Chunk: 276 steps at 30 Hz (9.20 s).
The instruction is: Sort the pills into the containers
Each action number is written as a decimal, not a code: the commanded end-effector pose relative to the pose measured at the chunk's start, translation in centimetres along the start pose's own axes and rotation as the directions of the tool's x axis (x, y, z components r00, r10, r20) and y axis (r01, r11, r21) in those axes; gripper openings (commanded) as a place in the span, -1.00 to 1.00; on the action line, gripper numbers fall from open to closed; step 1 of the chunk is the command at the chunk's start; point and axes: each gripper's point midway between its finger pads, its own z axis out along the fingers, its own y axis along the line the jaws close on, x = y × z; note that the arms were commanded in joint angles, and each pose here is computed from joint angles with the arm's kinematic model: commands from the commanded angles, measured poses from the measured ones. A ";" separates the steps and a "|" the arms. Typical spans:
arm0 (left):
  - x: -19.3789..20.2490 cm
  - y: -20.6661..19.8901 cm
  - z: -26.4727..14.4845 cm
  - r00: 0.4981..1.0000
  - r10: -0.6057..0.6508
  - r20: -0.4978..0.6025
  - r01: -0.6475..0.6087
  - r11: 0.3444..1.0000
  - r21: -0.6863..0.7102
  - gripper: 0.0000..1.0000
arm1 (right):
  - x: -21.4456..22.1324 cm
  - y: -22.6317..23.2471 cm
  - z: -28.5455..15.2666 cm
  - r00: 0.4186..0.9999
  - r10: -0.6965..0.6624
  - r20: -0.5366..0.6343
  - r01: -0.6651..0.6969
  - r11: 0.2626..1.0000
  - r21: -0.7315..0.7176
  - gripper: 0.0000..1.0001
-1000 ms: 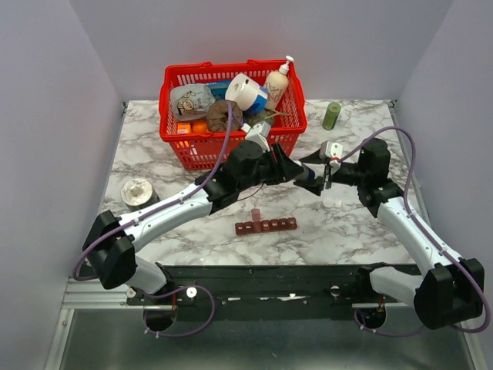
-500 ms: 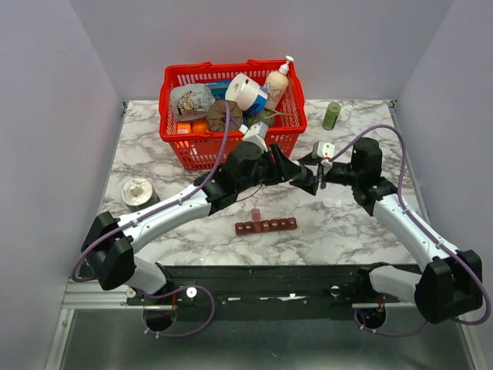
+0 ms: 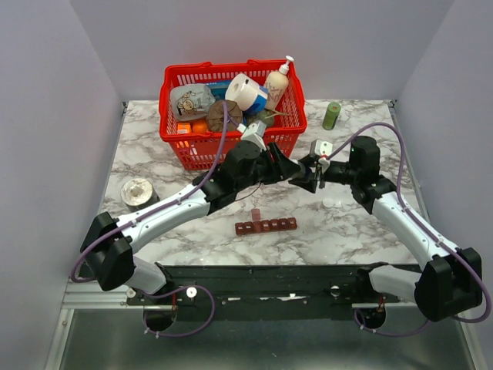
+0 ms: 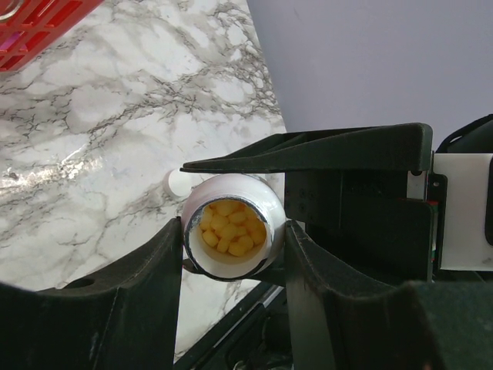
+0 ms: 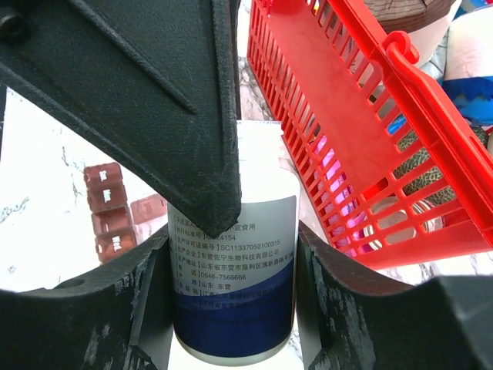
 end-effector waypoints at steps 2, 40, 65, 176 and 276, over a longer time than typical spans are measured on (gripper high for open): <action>-3.1 -3.4 -2.8 0.997 0.060 0.046 -0.065 0.991 0.120 0.49 | -3.5 1.0 0.1 0.996 0.040 0.079 -0.034 0.996 -0.077 -0.53; -14.3 3.8 -21.6 0.670 0.649 0.361 -0.496 0.753 -0.433 0.97 | -29.2 -8.1 -4.7 0.917 0.060 0.394 -0.116 0.986 0.119 -0.64; -12.7 4.9 -21.6 0.675 0.655 0.338 -0.521 0.748 -0.411 0.97 | -31.9 -5.9 -4.6 0.926 0.032 0.376 -0.066 0.995 0.078 -0.73; -7.5 16.2 -21.8 0.462 0.875 0.142 -0.674 0.451 -0.585 0.97 | 15.4 12.6 5.5 0.700 -0.195 -0.687 -0.108 0.922 -0.372 -0.75; -7.7 15.9 -22.1 0.455 0.876 0.158 -0.673 0.455 -0.583 0.97 | 14.9 12.2 5.3 0.442 -0.368 -0.818 -0.025 0.907 -0.421 -0.75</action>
